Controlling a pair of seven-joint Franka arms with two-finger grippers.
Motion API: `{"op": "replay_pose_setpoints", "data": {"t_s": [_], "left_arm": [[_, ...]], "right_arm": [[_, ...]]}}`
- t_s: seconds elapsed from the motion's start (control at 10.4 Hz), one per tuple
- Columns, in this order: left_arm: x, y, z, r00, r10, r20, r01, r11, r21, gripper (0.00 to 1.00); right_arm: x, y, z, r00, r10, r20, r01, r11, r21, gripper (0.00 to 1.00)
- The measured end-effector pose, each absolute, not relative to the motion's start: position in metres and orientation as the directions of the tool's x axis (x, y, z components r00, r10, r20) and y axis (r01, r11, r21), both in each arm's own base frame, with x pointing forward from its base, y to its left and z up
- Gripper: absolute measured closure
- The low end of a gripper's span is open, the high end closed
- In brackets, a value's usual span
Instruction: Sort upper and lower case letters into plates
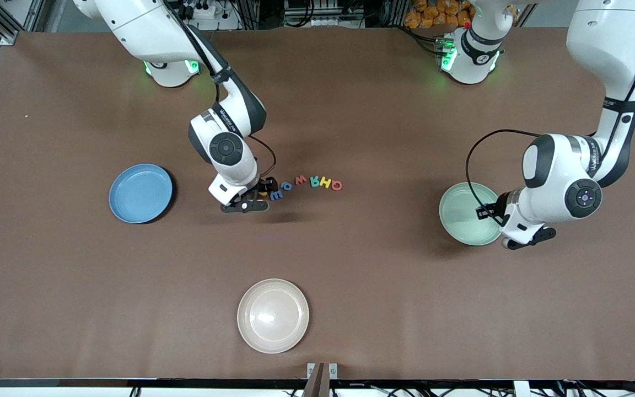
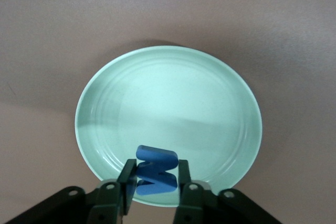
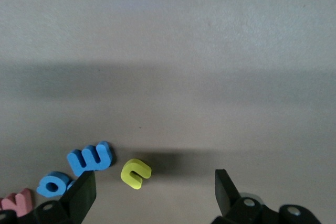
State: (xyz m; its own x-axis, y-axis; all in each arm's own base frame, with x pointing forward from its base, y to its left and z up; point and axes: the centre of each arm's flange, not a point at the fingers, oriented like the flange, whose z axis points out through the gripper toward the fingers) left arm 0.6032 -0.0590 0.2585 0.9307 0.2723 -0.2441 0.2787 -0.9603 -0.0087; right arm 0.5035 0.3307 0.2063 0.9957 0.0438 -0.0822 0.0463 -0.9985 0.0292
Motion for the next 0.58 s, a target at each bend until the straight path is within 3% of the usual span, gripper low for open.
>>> {"op": "replay_pose_setpoints", "data": {"t_s": [0.38, 0.58], "left_arm": [[0.603, -0.059, 0.256, 0.929, 0.275, -0.247, 0.281, -0.960, -0.009, 0.01], [0.606, -0.059, 0.261, 0.932, 0.274, -0.238, 0.281, -0.960, -0.006, 0.00]], "right_arm": [[0.490, 0.347, 0.185, 0.997, 0.031, -0.076, 0.033, -0.999, 0.024, 0.00], [0.484, 0.353, 0.180, 0.996, 0.035, -0.082, 0.037, -0.999, 0.028, 0.00]]}}
